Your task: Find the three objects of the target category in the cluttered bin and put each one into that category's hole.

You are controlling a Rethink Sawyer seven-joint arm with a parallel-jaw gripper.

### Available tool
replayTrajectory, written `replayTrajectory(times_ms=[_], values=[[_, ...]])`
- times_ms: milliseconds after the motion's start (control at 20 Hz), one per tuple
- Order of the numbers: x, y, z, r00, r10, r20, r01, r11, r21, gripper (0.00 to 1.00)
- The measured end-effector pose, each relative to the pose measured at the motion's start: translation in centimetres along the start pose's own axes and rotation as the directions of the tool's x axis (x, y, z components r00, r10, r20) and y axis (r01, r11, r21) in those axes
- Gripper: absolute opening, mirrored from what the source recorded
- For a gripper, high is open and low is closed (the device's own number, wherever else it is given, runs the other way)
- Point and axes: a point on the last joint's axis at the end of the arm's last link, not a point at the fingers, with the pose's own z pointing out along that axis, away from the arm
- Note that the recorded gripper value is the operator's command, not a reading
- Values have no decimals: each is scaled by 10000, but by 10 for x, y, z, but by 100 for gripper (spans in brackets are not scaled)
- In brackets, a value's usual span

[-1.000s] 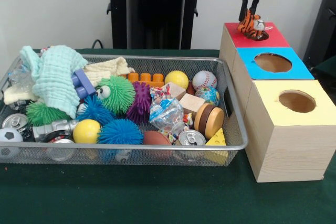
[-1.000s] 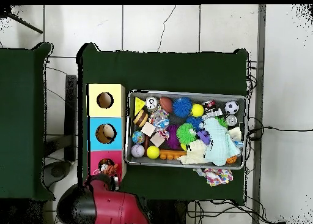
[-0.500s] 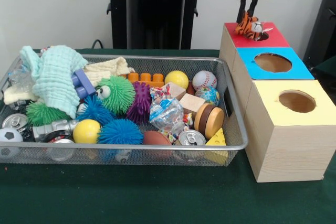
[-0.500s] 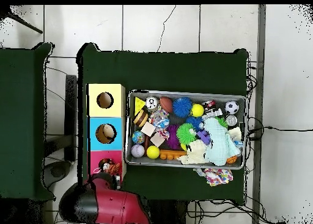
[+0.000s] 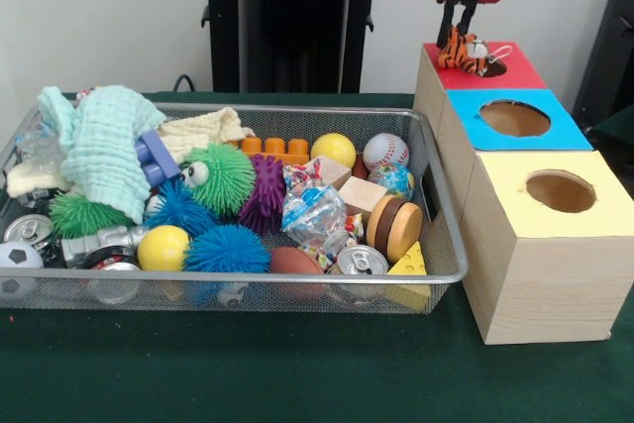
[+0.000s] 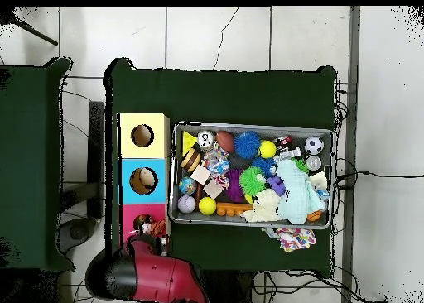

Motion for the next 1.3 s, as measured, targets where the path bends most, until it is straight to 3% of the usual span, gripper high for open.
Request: replayTrajectory(times_ms=[450,900,1300], values=[[-1,1,0,10000,61,-11,-61,10000,-15,0],[-15,32,-9,9992,189,345,-182,9996,-206,0],[-24,38,-17,9993,266,263,-259,9994,-246,0]])
